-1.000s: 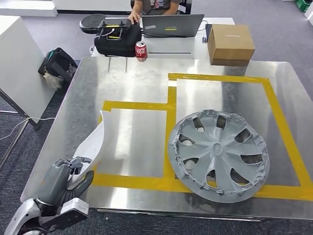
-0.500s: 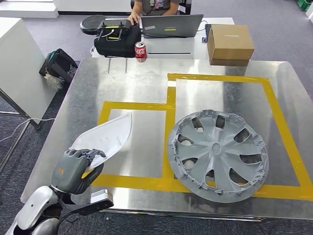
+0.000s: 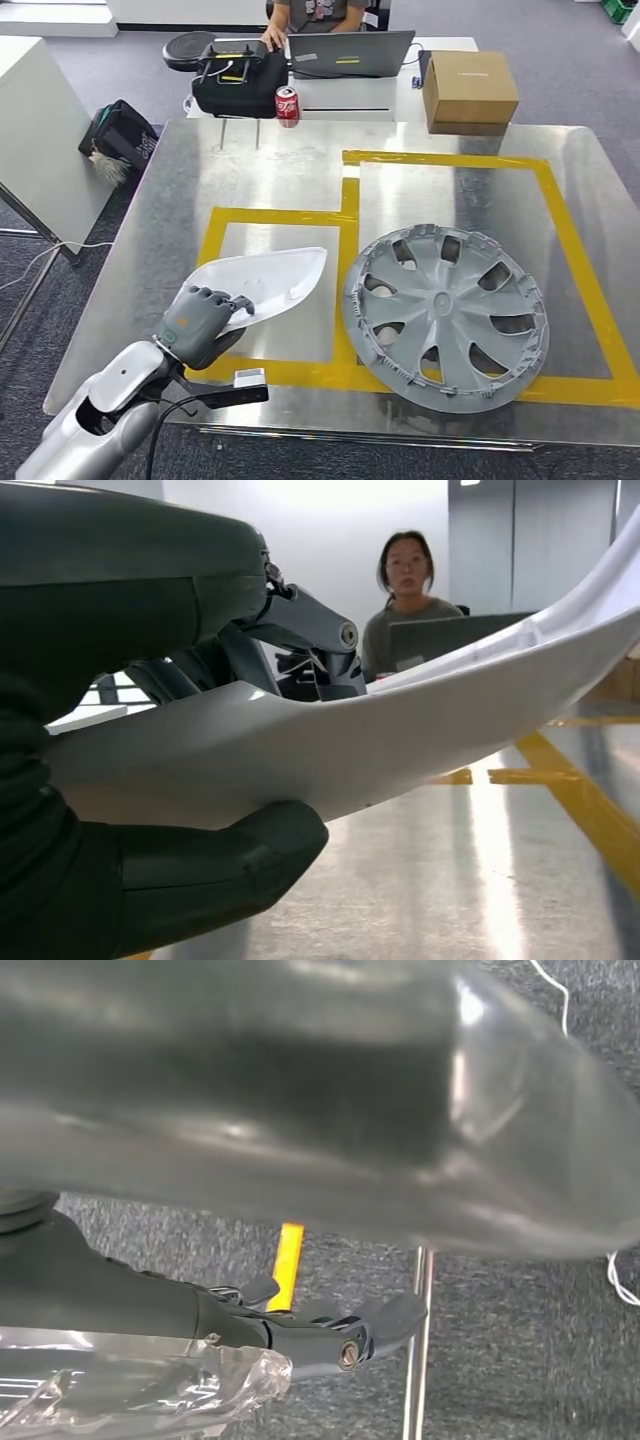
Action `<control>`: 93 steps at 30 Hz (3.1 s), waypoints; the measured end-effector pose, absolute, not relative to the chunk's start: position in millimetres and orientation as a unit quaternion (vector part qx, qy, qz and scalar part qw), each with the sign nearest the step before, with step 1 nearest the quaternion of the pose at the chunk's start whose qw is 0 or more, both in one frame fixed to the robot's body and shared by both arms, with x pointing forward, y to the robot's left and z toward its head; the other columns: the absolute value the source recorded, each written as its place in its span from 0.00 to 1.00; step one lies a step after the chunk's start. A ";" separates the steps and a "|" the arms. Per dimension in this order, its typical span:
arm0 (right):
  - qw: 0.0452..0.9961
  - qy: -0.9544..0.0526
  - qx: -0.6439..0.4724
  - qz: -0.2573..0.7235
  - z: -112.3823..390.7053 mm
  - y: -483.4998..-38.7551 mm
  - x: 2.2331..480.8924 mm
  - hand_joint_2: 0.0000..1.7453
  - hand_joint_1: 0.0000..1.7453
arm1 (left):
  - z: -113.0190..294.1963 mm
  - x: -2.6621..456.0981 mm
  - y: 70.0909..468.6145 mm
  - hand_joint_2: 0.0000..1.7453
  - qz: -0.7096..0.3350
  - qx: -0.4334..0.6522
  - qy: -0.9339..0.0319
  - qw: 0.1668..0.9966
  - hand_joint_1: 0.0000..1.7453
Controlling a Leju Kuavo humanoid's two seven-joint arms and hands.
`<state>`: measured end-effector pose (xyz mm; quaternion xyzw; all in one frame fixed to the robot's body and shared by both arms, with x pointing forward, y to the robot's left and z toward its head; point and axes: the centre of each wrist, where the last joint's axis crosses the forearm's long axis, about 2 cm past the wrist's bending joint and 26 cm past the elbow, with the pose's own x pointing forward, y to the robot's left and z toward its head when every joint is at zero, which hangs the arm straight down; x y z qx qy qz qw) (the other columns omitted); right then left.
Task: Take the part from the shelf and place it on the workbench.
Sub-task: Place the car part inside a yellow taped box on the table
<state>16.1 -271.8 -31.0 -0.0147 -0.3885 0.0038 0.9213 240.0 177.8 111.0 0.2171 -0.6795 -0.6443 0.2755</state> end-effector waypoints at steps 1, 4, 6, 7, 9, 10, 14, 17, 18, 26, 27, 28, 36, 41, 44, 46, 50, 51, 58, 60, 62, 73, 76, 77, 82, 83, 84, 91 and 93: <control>0.922 -0.387 -0.014 0.005 -32.3 -271.9 16.0 0.00 0.00 | 108.8 243.5 175.4 1.00 -0.652 0.219 -0.673 0.273 1.00; 0.924 -0.383 -0.013 0.007 -35.1 -272.1 15.4 0.00 0.00 | 103.2 249.3 167.0 1.00 -0.669 0.231 -0.652 0.273 1.00; 0.924 -0.381 -0.013 0.007 -36.3 -272.4 15.1 0.00 0.00 | 100.8 251.9 161.8 1.00 -0.676 0.237 -0.641 0.274 0.50; 0.925 -0.381 -0.012 0.006 -36.9 -272.5 15.0 0.00 0.00 | 99.7 253.1 159.5 1.00 -0.679 0.240 -0.637 0.274 0.25; 0.925 -0.379 -0.012 0.006 -38.0 -272.6 15.0 0.00 0.00 | 98.2 255.2 155.3 1.00 -0.686 0.247 -0.627 0.274 0.00; 0.926 -0.378 -0.012 0.005 -38.4 -272.6 15.0 0.00 0.00 | 97.6 256.1 153.4 1.00 -0.689 0.252 -0.622 0.275 0.00; 0.927 -0.376 -0.011 0.005 -39.7 -272.1 14.3 0.00 0.00 | 94.7 258.6 147.0 1.00 -0.699 0.268 -0.602 0.277 0.00; 0.927 -0.374 -0.010 0.004 -40.3 -271.6 13.6 0.00 0.00 | 92.6 259.4 144.4 1.00 -0.703 0.269 -0.597 0.277 0.00; 0.927 -0.374 -0.010 0.004 -40.5 -271.5 13.4 0.00 0.00 | 92.0 259.5 143.8 1.00 -0.704 0.269 -0.596 0.277 0.00; 0.929 -0.369 -0.011 -0.008 -41.3 -271.9 11.4 0.00 0.00 | 89.2 259.4 140.1 0.00 -0.692 0.270 -0.594 0.309 0.00; 0.930 -0.367 -0.012 -0.012 -41.3 -272.0 11.0 0.00 0.00 | 89.3 259.5 140.2 0.00 -0.686 0.267 -0.598 0.317 0.00; 0.931 -0.365 -0.013 -0.017 -41.2 -272.2 10.5 0.00 0.00 | 89.2 259.4 140.7 0.00 -0.679 0.263 -0.603 0.325 0.00; 0.937 -0.343 -0.024 -0.064 -35.1 -275.9 -2.6 0.00 0.00 | 99.5 231.2 149.7 0.00 -0.565 0.201 -0.686 0.411 0.00; 0.938 -0.336 -0.033 -0.082 -30.3 -278.0 -9.3 0.00 0.00 | 107.9 209.2 167.5 0.00 -0.485 0.166 -0.734 0.445 0.00; 0.936 -0.338 -0.034 -0.088 -28.0 -276.6 -6.8 0.00 0.00 | 113.9 200.8 180.8 0.00 -0.441 0.148 -0.757 0.459 0.00; 0.936 -0.338 -0.037 -0.093 -26.6 -276.8 -6.5 0.00 0.00 | 117.5 196.3 187.3 0.00 -0.417 0.134 -0.769 0.465 0.00; 0.934 -0.341 -0.044 -0.100 -22.7 -277.7 -6.7 0.00 0.00 | 122.3 189.2 197.8 0.00 -0.368 0.109 -0.789 0.479 0.00; 0.933 -0.342 -0.044 -0.102 -21.8 -277.8 -6.3 0.00 0.00 | 122.5 187.8 200.6 0.00 -0.356 0.106 -0.793 0.484 0.00; 0.931 -0.347 -0.049 -0.104 -18.1 -278.9 -4.2 0.00 0.00 | 123.5 182.8 211.8 0.00 -0.313 0.098 -0.799 0.503 0.00; 0.931 -0.347 -0.050 -0.105 -17.4 -278.9 -4.5 0.00 0.00 | 124.0 182.1 213.8 0.00 -0.308 0.101 -0.800 0.505 0.00; 0.931 -0.346 -0.051 -0.105 -16.6 -278.9 -5.5 0.00 0.00 | 122.8 180.1 215.9 0.00 -0.301 0.104 -0.799 0.510 0.00; 0.932 -0.344 -0.054 -0.103 -13.6 -279.0 -7.1 0.00 0.00 | 118.4 175.5 223.1 0.00 -0.280 0.115 -0.796 0.524 0.00; 0.932 -0.345 -0.053 -0.101 -12.6 -278.8 -5.9 0.00 0.00 | 118.1 175.3 224.2 0.00 -0.270 0.117 -0.798 0.526 0.00; 0.932 -0.343 -0.053 -0.101 -12.4 -278.7 -6.5 0.00 0.00 | 117.9 175.1 224.6 0.00 -0.263 0.117 -0.799 0.528 0.00; 0.935 -0.335 -0.056 -0.103 -9.9 -279.6 -7.1 0.00 0.00 | 115.6 174.5 229.5 0.00 -0.205 0.112 -0.803 0.548 0.00; 0.936 -0.332 -0.057 -0.105 -9.1 -279.9 -7.6 0.00 0.00 | 114.5 174.3 230.5 0.00 -0.190 0.107 -0.802 0.557 0.00; 0.936 -0.330 -0.059 -0.105 -8.5 -280.3 -8.2 0.00 0.00 | 112.8 173.8 231.4 0.00 -0.174 0.100 -0.799 0.567 0.00; 0.939 -0.324 -0.058 -0.096 -5.2 -280.8 -8.7 0.00 0.00 | 105.7 174.9 237.0 0.00 -0.088 0.053 -0.786 0.610 0.00; 0.940 -0.325 -0.056 -0.088 -5.1 -280.6 -8.5 0.00 0.00 | 101.0 172.5 238.6 0.00 -0.076 0.049 -0.778 0.622 0.00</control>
